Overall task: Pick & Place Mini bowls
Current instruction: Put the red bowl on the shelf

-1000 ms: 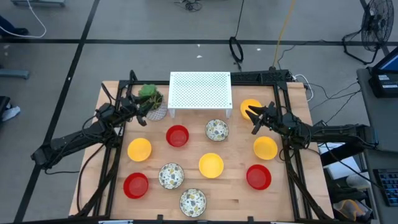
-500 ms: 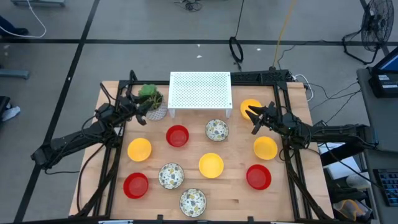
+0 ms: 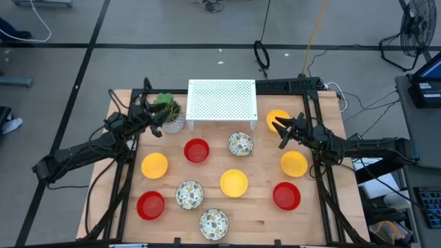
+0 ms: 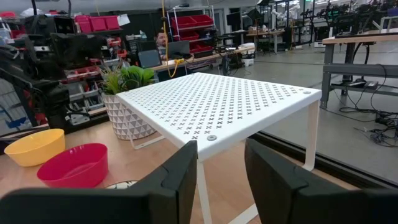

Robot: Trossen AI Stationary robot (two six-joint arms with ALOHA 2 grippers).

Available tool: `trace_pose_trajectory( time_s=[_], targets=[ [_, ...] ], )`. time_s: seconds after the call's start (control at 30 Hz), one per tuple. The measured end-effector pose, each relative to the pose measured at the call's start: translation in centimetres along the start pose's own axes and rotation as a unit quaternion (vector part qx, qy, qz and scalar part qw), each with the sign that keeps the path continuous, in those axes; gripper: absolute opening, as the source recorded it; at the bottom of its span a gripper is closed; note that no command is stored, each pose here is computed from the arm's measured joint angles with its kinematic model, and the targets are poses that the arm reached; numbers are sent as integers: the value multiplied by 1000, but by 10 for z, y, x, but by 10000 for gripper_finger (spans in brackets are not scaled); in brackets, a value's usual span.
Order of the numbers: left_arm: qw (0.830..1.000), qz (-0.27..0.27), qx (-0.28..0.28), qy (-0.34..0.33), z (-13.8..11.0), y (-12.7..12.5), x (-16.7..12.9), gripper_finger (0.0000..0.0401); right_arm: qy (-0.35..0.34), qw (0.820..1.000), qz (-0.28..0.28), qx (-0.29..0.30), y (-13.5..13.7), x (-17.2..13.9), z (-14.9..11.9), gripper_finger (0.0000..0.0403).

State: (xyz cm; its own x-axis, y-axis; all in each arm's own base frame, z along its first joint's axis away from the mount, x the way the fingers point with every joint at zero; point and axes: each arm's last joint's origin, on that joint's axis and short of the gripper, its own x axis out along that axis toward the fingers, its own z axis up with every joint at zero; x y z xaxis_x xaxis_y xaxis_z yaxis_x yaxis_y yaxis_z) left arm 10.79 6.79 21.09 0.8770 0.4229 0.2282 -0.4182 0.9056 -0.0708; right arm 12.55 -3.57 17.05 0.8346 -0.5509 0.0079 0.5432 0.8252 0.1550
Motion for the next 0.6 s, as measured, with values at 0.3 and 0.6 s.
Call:
trace_pose_trajectory(
  time_s=[0.3, 0.6],
  targets=[
    [986, -94, -2, 138, 10, -20, 31, 184, 0, 1000, 0, 0, 0, 0, 0, 123],
    [950, -204, -15, 234, -1, -57, 47, 184, 0, 1000, 0, 0, 0, 0, 0, 123]
  ],
)
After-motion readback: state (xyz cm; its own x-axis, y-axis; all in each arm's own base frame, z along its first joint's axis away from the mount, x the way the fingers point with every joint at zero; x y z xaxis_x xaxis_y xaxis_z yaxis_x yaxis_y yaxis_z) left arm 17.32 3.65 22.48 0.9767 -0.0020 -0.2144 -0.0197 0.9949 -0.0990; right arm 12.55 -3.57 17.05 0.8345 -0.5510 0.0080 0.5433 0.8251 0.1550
